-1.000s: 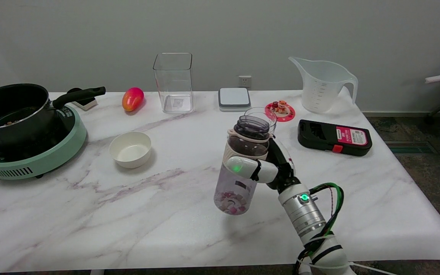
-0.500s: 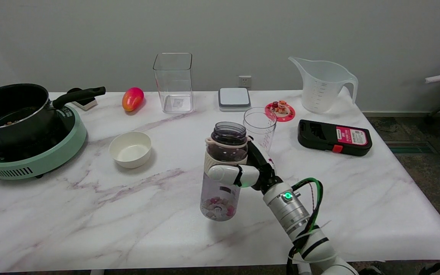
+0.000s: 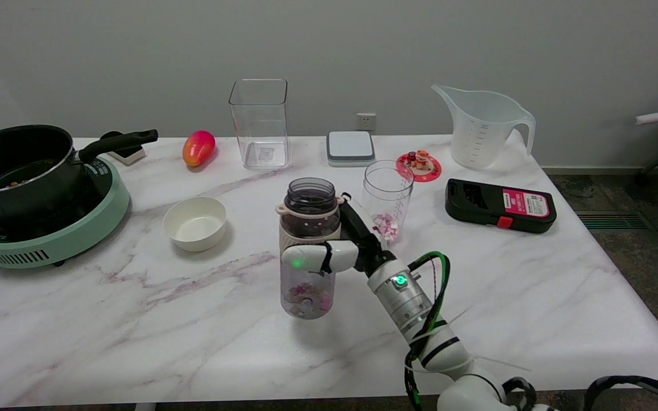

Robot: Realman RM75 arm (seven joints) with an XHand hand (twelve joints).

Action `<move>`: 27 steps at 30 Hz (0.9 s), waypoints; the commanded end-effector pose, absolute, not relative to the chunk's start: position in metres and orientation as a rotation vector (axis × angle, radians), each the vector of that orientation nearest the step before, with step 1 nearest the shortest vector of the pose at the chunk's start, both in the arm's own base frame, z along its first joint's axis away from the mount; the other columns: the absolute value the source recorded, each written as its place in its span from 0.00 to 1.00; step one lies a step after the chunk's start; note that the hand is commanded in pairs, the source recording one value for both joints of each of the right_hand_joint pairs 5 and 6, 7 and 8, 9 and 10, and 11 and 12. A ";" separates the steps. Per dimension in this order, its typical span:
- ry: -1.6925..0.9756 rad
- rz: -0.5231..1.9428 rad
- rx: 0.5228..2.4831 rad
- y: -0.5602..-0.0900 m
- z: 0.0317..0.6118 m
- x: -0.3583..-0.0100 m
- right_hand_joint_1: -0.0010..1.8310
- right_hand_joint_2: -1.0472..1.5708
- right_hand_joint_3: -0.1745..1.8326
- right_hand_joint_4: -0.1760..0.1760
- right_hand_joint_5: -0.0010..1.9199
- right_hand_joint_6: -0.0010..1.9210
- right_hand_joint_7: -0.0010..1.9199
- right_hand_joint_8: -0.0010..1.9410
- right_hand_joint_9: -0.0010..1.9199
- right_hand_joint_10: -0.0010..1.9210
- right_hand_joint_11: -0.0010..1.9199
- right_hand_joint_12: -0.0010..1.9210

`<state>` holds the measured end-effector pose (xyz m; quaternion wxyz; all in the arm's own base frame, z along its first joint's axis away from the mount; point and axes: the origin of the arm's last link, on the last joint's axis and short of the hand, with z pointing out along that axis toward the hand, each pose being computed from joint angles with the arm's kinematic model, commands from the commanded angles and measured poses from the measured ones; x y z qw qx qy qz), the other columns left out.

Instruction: Place the bottle onto the table.

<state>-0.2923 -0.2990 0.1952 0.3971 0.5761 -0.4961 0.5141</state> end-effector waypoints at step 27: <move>-1.017 1.365 1.634 -0.313 0.205 -0.328 0.63 1.00 0.21 0.50 0.87 0.87 0.91 0.90 0.87 0.87 0.80 0.79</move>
